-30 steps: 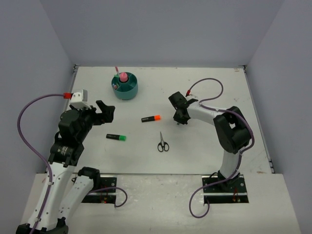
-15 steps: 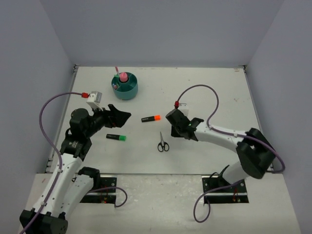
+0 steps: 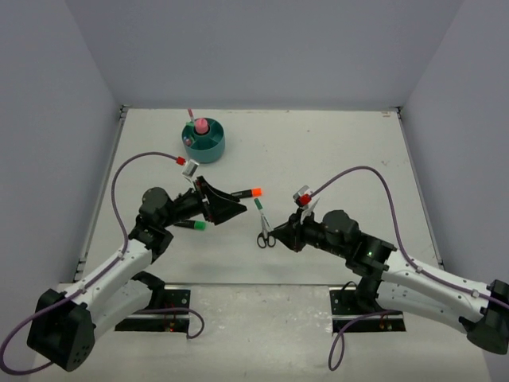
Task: Sort the stationery into containers
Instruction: Pick up the pen from the center of the board, then place the pen in the storage box, then pick up the pen from the center of the board.
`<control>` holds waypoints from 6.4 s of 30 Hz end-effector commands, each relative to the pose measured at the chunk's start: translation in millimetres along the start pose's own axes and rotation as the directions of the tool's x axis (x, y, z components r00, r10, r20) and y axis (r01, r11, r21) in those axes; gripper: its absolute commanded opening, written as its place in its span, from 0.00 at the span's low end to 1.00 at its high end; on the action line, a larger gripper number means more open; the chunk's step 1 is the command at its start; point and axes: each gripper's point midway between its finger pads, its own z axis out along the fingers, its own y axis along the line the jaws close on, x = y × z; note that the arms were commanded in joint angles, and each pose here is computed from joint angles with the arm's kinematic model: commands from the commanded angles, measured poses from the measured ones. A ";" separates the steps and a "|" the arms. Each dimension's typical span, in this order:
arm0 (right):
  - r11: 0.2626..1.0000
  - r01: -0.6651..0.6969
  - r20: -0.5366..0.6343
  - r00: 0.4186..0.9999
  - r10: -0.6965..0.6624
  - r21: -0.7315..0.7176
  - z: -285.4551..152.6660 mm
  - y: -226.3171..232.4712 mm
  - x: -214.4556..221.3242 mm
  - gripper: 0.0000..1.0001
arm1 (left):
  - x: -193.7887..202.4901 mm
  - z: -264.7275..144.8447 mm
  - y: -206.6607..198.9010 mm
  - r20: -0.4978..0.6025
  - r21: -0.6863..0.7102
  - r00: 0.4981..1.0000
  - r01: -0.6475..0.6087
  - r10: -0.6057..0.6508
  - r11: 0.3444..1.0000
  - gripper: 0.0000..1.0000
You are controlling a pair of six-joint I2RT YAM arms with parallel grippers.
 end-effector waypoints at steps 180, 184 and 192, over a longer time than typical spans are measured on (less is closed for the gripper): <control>0.630 -0.305 0.073 0.928 0.366 0.714 11.2 -136.0 -24.1 0.99 | 45.4 -154.4 241.9 0.574 -0.813 0.784 0.514 -0.236 -0.272 0.69; 0.633 -0.315 0.086 0.927 0.364 0.707 7.7 -134.9 -25.9 0.99 | 61.2 -157.0 247.1 0.572 -0.811 0.778 0.489 -0.260 -0.321 0.58; 0.661 -0.321 0.077 0.926 0.371 0.678 11.4 -129.6 -25.0 0.99 | 76.8 -160.9 252.2 0.575 -0.806 0.774 0.480 -0.265 -0.346 0.23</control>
